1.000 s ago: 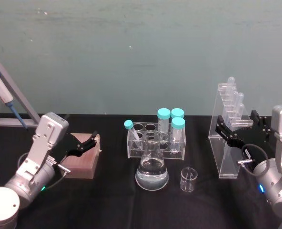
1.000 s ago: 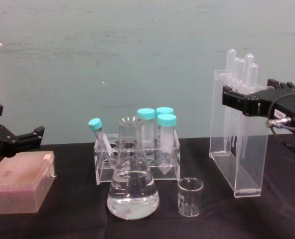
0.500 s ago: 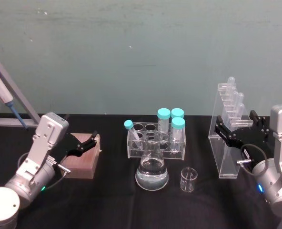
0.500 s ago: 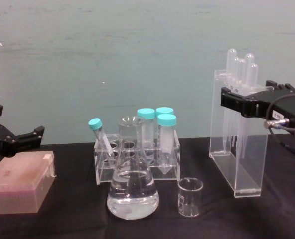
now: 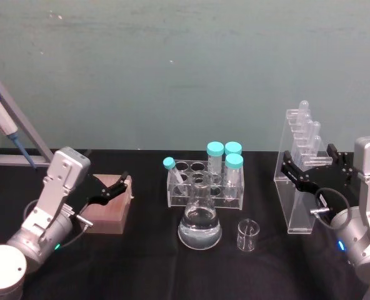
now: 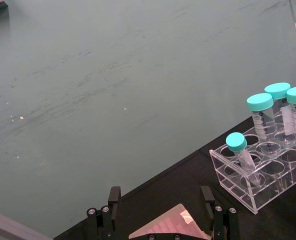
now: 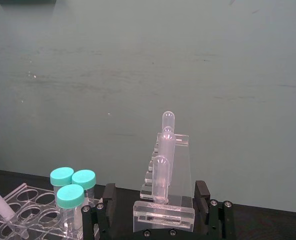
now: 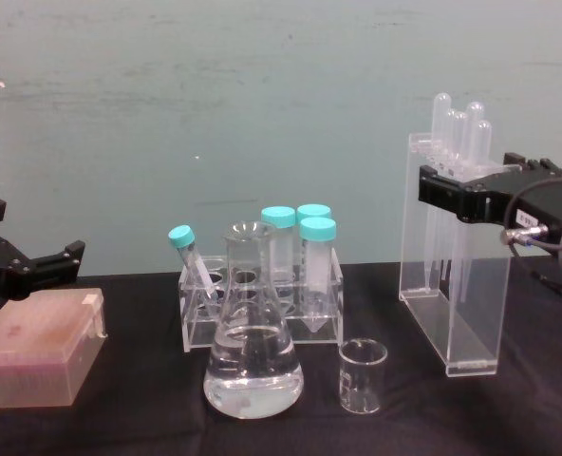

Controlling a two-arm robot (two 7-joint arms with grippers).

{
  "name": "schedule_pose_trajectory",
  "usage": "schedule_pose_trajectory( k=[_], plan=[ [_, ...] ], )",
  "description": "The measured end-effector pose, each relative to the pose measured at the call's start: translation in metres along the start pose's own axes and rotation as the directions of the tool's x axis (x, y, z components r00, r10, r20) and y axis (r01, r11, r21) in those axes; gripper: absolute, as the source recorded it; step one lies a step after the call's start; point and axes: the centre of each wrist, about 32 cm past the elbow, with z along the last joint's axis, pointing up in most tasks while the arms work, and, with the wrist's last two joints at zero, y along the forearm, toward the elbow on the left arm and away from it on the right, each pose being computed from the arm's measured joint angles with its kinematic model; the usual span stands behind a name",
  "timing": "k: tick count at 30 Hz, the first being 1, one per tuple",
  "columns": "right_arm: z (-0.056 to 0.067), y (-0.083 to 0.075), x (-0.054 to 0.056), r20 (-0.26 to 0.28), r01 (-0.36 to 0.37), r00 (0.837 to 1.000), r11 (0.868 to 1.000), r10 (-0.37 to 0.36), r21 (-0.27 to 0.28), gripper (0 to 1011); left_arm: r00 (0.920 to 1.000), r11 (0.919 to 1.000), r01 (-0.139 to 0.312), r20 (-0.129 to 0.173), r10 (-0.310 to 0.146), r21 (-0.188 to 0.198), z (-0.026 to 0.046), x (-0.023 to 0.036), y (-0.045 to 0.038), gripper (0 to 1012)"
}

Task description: Place the experimental apparatus aside using one hand.

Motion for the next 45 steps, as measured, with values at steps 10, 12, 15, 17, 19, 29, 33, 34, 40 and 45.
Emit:
schedule_pose_trajectory(
  k=[10, 12, 15, 17, 19, 29, 33, 34, 40, 45],
  plan=[
    [0.0, 0.0008, -0.0003, 0.0, 0.002, 1.0, 1.0, -0.002, 0.001, 1002, 1.0, 1.0, 0.0, 0.0, 0.0, 0.0, 0.0, 0.0, 0.0, 1000],
    [-0.0001, 0.0011, -0.0006, 0.0, 0.001, 1.0, 1.0, -0.001, 0.001, 1000, 1.0, 1.0, 0.0, 0.0, 0.0, 0.0, 0.0, 0.0, 0.0, 1000],
    [-0.0001, 0.0014, -0.0008, 0.0, 0.002, 1.0, 1.0, -0.002, 0.002, 1002, 1.0, 1.0, 0.0, 0.0, 0.0, 0.0, 0.0, 0.0, 0.0, 1000],
    [0.0, 0.0014, -0.0009, 0.0, 0.002, 1.0, 1.0, -0.002, 0.002, 1002, 1.0, 1.0, 0.0, 0.0, 0.0, 0.0, 0.0, 0.0, 0.0, 1000],
    [0.0, 0.0015, -0.0011, -0.001, 0.002, 1.0, 1.0, -0.002, 0.002, 1000, 1.0, 1.0, 0.0, 0.0, 0.0, 0.0, 0.0, 0.0, 0.0, 1000],
    [0.0006, 0.0027, -0.0004, -0.007, 0.004, 1.0, 1.0, -0.004, -0.003, 1002, 1.0, 1.0, 0.0, 0.0, 0.0, 0.0, 0.0, 0.0, 0.0, 1000],
    [0.0007, 0.0031, -0.0002, -0.008, 0.005, 1.0, 1.0, -0.005, -0.005, 1000, 1.0, 1.0, 0.0, 0.0, 0.0, 0.0, 0.0, 0.0, 0.0, 1000],
    [0.0007, 0.0033, -0.0001, -0.009, 0.005, 1.0, 1.0, -0.005, -0.005, 1002, 1.0, 1.0, 0.0, 0.0, 0.0, 0.0, 0.0, 0.0, 0.0, 1000],
    [0.0004, 0.0039, 0.0003, -0.01, 0.003, 1.0, 1.0, -0.003, -0.008, 1002, 1.0, 1.0, 0.0, 0.0, 0.0, 0.0, 0.0, 0.0, 0.0, 1000],
    [0.0002, 0.0049, 0.0004, -0.01, 0.001, 1.0, 1.0, -0.001, -0.009, 1002, 1.0, 1.0, 0.0, 0.0, 0.0, 0.0, 0.0, 0.0, 0.0, 1000]
  ],
)
